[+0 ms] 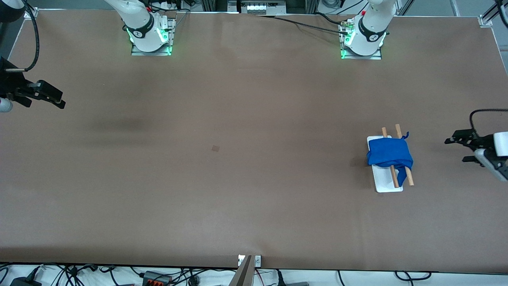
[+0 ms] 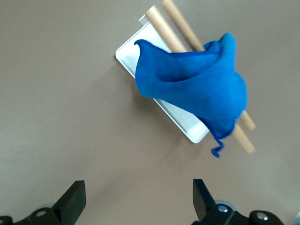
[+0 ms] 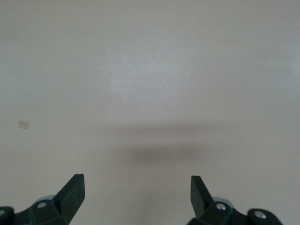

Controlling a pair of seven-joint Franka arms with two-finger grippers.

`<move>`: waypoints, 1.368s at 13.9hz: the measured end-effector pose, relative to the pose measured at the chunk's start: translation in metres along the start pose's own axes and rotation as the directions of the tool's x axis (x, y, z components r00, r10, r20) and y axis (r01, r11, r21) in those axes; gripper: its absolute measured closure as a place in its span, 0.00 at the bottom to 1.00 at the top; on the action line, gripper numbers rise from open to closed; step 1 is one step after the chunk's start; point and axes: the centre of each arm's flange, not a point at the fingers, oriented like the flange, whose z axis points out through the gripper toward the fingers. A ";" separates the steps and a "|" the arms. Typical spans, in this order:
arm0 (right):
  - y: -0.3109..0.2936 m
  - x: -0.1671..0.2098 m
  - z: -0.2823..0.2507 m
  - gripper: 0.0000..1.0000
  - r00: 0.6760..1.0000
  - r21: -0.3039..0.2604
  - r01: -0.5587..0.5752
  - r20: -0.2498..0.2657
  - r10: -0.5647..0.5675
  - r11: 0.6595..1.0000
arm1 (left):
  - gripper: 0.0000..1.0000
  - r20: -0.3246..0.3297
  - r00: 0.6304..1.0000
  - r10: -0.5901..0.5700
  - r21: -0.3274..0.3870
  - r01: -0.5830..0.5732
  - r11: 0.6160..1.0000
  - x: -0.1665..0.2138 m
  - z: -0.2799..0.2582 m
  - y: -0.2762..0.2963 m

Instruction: Pass towel and hang on rack

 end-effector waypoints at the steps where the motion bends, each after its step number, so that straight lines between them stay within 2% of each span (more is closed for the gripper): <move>1: -0.002 0.000 0.000 0.00 1.000 0.000 0.003 0.000 -0.003 1.000 | 0.00 0.006 1.000 -0.005 -0.002 0.005 1.000 0.001 -0.014 0.010; 5: -0.007 0.000 0.000 0.00 1.000 0.000 0.012 -0.001 -0.012 1.000 | 0.00 0.051 0.997 -0.051 -0.029 0.052 0.998 0.019 -0.065 0.051; 9: -0.006 0.000 0.000 0.00 1.000 0.000 0.012 0.000 -0.012 1.000 | 0.00 0.092 0.992 -0.091 -0.034 0.094 0.995 0.053 -0.078 0.087; 12: -0.006 0.001 0.004 0.00 1.000 0.000 0.011 0.008 -0.011 1.000 | 0.00 0.128 0.973 -0.191 0.042 0.187 0.981 0.087 -0.094 0.133; 14: -0.006 0.002 0.006 0.00 1.000 0.000 0.010 0.012 -0.010 1.000 | 0.00 0.111 0.944 -0.312 0.117 0.299 0.947 0.105 -0.114 0.177; 16: -0.005 0.003 0.007 0.00 1.000 0.000 0.009 0.014 -0.009 1.000 | 0.00 0.046 0.913 -0.406 0.178 0.392 0.903 0.113 -0.126 0.216; 19: -0.005 0.003 0.007 0.00 1.000 0.000 0.009 0.013 -0.009 1.000 | 0.00 -0.004 0.864 -0.504 0.210 0.494 0.844 0.098 -0.123 0.250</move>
